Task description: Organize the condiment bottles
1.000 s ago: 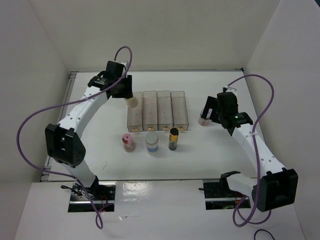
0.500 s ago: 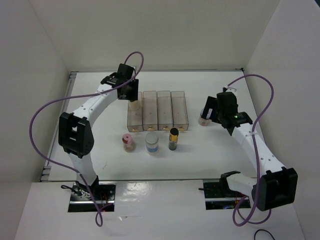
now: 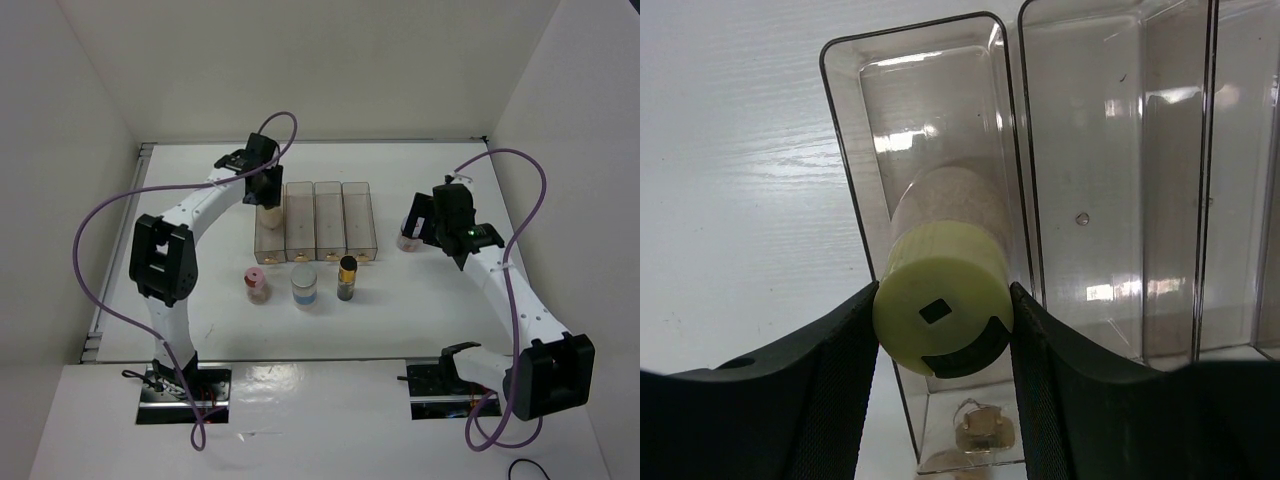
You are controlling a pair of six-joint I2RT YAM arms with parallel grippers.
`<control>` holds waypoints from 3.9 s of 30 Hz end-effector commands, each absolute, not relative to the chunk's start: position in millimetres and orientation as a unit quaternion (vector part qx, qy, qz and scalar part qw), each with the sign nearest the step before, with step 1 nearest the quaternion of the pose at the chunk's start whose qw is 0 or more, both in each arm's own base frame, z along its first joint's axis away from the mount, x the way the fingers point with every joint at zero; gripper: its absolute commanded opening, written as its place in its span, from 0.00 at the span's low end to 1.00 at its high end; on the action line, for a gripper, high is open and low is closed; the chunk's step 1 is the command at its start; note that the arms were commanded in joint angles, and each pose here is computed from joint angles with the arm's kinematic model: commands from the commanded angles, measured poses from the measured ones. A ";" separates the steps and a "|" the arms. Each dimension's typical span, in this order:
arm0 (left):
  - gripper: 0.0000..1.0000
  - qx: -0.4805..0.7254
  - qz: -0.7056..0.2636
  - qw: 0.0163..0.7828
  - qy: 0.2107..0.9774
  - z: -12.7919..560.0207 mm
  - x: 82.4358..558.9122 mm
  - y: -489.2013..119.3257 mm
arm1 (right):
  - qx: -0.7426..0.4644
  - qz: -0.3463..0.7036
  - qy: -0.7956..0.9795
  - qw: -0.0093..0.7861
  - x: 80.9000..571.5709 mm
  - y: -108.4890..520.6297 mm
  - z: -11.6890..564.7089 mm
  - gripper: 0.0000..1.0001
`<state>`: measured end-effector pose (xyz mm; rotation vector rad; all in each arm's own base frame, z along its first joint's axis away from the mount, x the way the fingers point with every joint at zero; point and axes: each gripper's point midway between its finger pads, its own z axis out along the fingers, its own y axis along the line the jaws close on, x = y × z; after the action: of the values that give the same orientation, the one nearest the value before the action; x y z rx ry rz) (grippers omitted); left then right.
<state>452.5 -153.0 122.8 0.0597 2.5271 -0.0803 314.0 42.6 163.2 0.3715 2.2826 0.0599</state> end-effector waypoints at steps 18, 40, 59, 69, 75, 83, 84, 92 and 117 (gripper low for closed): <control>0.83 0.026 -0.012 0.347 0.937 156.9 466.9 -154.4 | 0.154 0.022 0.893 0.422 322.5 40.3 170.0 0.98; 1.00 -0.006 -0.085 0.277 0.957 169.0 279.0 -123.6 | 0.153 0.037 0.881 0.446 318.7 41.4 185.6 0.98; 0.99 0.061 -0.061 0.202 0.976 135.5 243.3 -142.3 | 0.158 0.032 0.876 0.456 320.0 38.4 190.3 0.98; 0.93 0.049 -0.041 0.176 0.982 112.8 245.7 -141.0 | 0.162 0.034 0.875 0.455 320.1 38.7 190.4 0.98; 0.92 0.048 -0.036 0.178 0.982 108.5 248.4 -140.3 | 0.162 0.034 0.875 0.455 320.1 38.7 190.4 0.98; 0.79 0.050 -0.036 0.167 0.984 101.2 249.4 -142.8 | 0.162 0.034 0.875 0.455 320.1 38.7 190.4 0.98; 0.78 0.050 -0.036 0.167 0.984 101.2 249.4 -142.8 | 0.162 0.034 0.875 0.455 320.1 38.7 190.4 0.98; 0.73 0.051 -0.036 0.157 0.986 96.1 246.2 -143.1 | 0.162 0.034 0.875 0.455 320.1 38.7 190.4 0.98; 0.38 0.083 -0.135 0.305 0.939 263.5 275.2 -173.2 | 0.162 0.034 0.875 0.455 320.1 38.7 190.4 0.98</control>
<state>273.7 -167.2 228.0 0.1560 2.5595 -0.3065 315.0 42.1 177.8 0.3821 2.2212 0.0822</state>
